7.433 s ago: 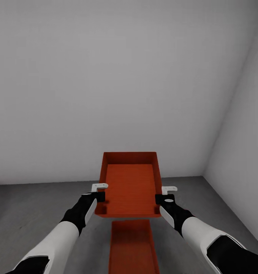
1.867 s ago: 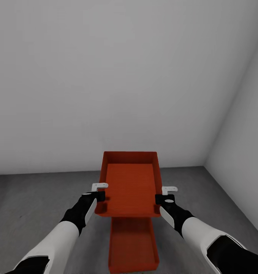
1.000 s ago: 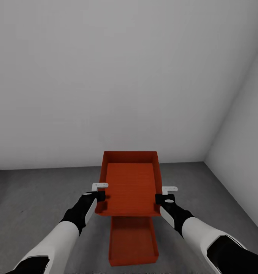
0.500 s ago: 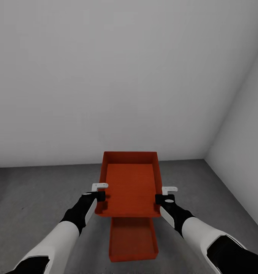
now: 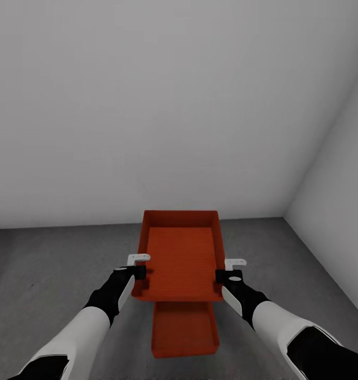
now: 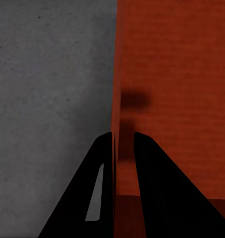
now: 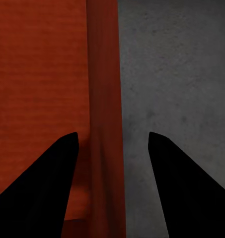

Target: Move the two storage containers from the living room to the garage. In the garage, place one container on the floor and stack the other container on top of it (either order is fine).

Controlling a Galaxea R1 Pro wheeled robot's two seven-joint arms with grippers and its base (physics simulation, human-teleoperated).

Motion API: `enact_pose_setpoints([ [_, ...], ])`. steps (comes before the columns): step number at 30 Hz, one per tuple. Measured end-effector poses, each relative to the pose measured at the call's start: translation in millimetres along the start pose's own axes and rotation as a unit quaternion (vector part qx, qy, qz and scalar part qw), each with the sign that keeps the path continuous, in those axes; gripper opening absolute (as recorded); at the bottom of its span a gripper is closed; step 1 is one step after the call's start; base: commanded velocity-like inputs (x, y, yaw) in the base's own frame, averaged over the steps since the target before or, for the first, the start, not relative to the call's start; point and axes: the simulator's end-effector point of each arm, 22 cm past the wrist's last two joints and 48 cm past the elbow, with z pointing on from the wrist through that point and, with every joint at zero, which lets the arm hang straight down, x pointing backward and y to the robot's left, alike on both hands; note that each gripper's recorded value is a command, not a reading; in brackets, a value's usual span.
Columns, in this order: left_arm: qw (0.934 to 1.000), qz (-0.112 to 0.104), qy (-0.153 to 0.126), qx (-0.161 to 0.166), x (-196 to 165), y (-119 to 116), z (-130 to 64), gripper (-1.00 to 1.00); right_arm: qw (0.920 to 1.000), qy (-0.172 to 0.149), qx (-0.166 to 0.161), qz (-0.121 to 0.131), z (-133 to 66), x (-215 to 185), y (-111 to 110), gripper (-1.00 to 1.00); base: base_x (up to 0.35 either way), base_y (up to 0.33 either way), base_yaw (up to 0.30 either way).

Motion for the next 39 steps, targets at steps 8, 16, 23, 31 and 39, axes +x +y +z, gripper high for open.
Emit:
enact_pose_setpoints([
  [8,1.0000,0.000,0.007,0.000,7,0,4.6,-1.00,1.0000,0.006,0.000,-0.001,3.7,7,1,-1.00,0.000,0.000,0.000],
  [16,0.9999,0.000,0.013,-0.001,13,0,9.2,-1.00,0.9999,0.013,0.000,-0.002,7.4,14,2,-1.00,0.000,0.000,0.000],
  [23,0.9998,0.000,0.018,-0.001,19,1,13.1,-1.00,0.9998,0.018,-0.001,-0.003,10.5,21,2,-1.00,0.000,0.000,0.000],
  [31,0.9997,0.000,0.024,-0.001,26,1,17.5,-1.00,0.9997,0.024,-0.001,-0.004,14.0,28,3,-1.00,0.000,0.000,0.000],
  [39,0.9995,0.000,0.031,-0.001,34,1,22.0,-1.00,0.9995,0.031,-0.001,-0.005,17.4,36,3,-1.00,0.000,0.000,0.000],
])
